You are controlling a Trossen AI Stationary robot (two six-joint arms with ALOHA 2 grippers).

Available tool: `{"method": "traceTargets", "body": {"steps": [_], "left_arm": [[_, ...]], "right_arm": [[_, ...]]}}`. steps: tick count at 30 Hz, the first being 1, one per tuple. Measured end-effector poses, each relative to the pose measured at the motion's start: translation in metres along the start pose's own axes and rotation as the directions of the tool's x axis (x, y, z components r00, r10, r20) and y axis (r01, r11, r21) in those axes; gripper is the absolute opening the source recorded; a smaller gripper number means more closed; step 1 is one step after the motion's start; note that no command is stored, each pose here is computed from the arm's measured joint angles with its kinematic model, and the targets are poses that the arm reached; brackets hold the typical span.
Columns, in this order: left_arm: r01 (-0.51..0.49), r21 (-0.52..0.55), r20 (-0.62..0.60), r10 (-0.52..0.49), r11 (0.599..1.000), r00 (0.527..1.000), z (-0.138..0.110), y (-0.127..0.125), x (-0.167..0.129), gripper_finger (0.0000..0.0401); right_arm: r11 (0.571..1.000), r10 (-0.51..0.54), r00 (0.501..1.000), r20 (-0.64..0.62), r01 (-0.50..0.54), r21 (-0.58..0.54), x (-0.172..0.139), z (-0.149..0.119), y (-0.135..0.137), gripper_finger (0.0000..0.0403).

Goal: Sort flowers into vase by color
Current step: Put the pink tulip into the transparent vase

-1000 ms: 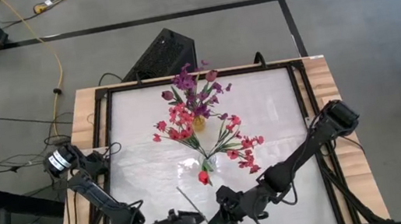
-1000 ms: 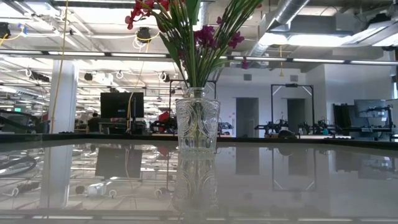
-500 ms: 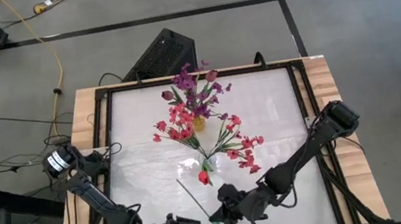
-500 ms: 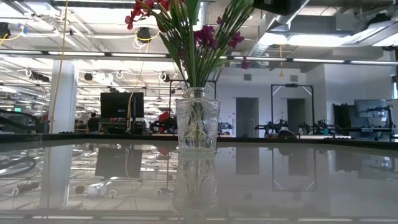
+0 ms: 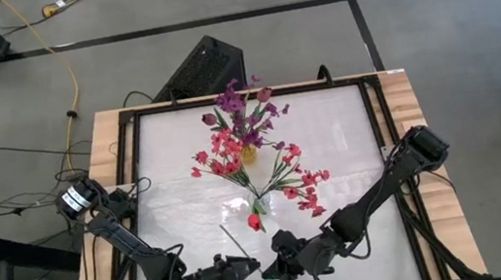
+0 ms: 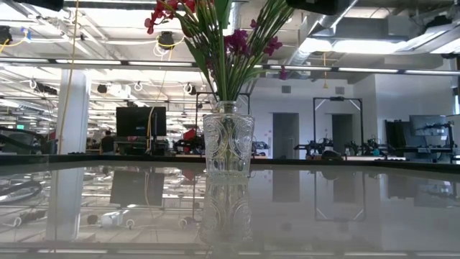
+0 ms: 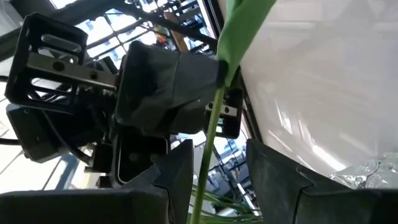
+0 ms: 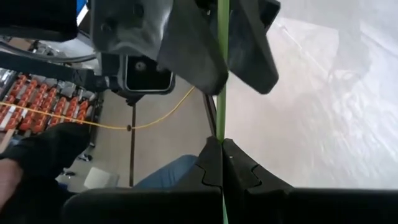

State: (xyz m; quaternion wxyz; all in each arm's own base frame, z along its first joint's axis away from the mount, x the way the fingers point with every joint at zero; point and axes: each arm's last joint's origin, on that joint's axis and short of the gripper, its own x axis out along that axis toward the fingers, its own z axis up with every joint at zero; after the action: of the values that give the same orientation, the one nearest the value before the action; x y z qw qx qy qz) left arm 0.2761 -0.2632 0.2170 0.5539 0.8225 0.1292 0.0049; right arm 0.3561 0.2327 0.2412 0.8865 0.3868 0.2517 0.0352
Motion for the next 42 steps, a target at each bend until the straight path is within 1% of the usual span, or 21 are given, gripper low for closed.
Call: {"method": "traceTargets", "body": {"steps": [3,7,10,13,14,18,20,22,26,29,31,32,33,35,37,39,41,42], "left_arm": [[0.002,-0.002,-0.004,-0.002,1.000,1.000,-0.001,0.000,0.001,0.0139],[0.001,-0.050,-0.010,-0.001,0.999,1.000,-0.002,0.000,0.002,0.0130],[0.002,-0.087,-0.047,-0.006,0.996,0.999,-0.003,0.000,0.002,0.0094],[0.003,-0.091,-0.078,-0.010,0.996,0.997,-0.003,0.001,0.001,0.0030],[0.004,-0.088,-0.084,-0.011,0.996,0.996,-0.003,0.001,0.000,0.0015],[0.002,-0.091,-0.072,-0.008,0.996,0.997,-0.002,0.001,-0.001,0.0003],[0.001,-0.098,-0.065,-0.008,0.995,0.998,-0.002,0.001,-0.001,0.0002],[0.000,-0.116,-0.044,-0.005,0.993,0.999,-0.001,0.001,-0.001,0.0001],[0.019,-0.167,0.034,-0.013,0.986,0.999,0.003,-0.002,-0.002,0.0000],[0.061,-0.218,0.084,-0.043,0.974,0.996,0.005,-0.007,-0.004,0.0000],[0.093,-0.278,0.116,-0.062,0.956,0.991,0.007,-0.010,-0.005,0.0000],[0.110,-0.324,0.140,-0.068,0.940,0.988,0.008,-0.011,-0.006,0.0000],[0.130,-0.386,0.173,-0.067,0.913,0.983,0.009,-0.011,-0.007,0.0000],[0.187,-0.512,0.256,-0.059,0.838,0.965,0.013,-0.010,-0.009,0.0000],[0.259,-0.608,0.337,-0.051,0.750,0.940,0.015,-0.010,-0.010,0.0000],[0.320,-0.668,0.394,-0.046,0.672,0.918,0.017,-0.010,-0.011,0.0000],[0.340,-0.715,0.397,-0.045,0.610,0.916,0.017,-0.011,-0.011,0.0000],[0.349,-0.735,0.399,-0.045,0.581,0.916,0.016,-0.014,-0.010,0.0000]], "right_arm": [[1.000,0.009,1.000,-0.016,-0.009,0.000,0.000,-0.001,0.000,0.0018],[0.999,0.013,1.000,-0.017,-0.014,-0.035,0.000,0.000,0.001,0.0030],[0.998,0.022,1.000,-0.012,-0.022,-0.054,0.000,0.000,0.001,0.0049],[0.998,0.032,0.999,-0.022,-0.033,-0.055,0.000,0.000,0.002,0.0065],[0.998,0.038,0.999,-0.033,-0.039,-0.055,0.000,0.000,0.002,0.0068],[0.997,0.041,0.999,-0.035,-0.043,-0.058,0.000,0.000,0.002,0.0078],[0.994,0.042,0.999,-0.035,-0.045,-0.098,0.000,0.000,0.002,0.0083],[0.983,0.050,0.998,-0.030,-0.054,-0.177,0.000,0.000,0.003,0.0090],[0.931,0.062,0.997,-0.037,-0.071,-0.357,-0.002,-0.005,0.007,0.0110],[0.897,0.069,0.996,-0.049,-0.083,-0.434,-0.004,-0.010,0.010,0.0131],[0.875,0.075,0.996,-0.056,-0.093,-0.476,-0.005,-0.014,0.012,0.0146],[0.858,0.077,0.995,-0.060,-0.097,-0.504,-0.006,-0.016,0.013,0.0154],[0.838,0.081,0.995,-0.066,-0.103,-0.536,-0.007,-0.019,0.015,0.0161],[0.778,0.088,0.993,-0.075,-0.116,-0.617,-0.009,-0.024,0.018,0.0175],[0.678,0.098,0.991,-0.088,-0.131,-0.723,-0.012,-0.031,0.022,0.0185],[0.558,0.106,0.990,-0.098,-0.141,-0.818,-0.015,-0.038,0.026,0.0192],[0.450,0.089,0.994,-0.062,-0.095,-0.888,-0.018,-0.044,0.029,0.0196],[0.402,0.075,0.997,-0.032,-0.060,-0.914,-0.020,-0.047,0.031,0.0196]]}}
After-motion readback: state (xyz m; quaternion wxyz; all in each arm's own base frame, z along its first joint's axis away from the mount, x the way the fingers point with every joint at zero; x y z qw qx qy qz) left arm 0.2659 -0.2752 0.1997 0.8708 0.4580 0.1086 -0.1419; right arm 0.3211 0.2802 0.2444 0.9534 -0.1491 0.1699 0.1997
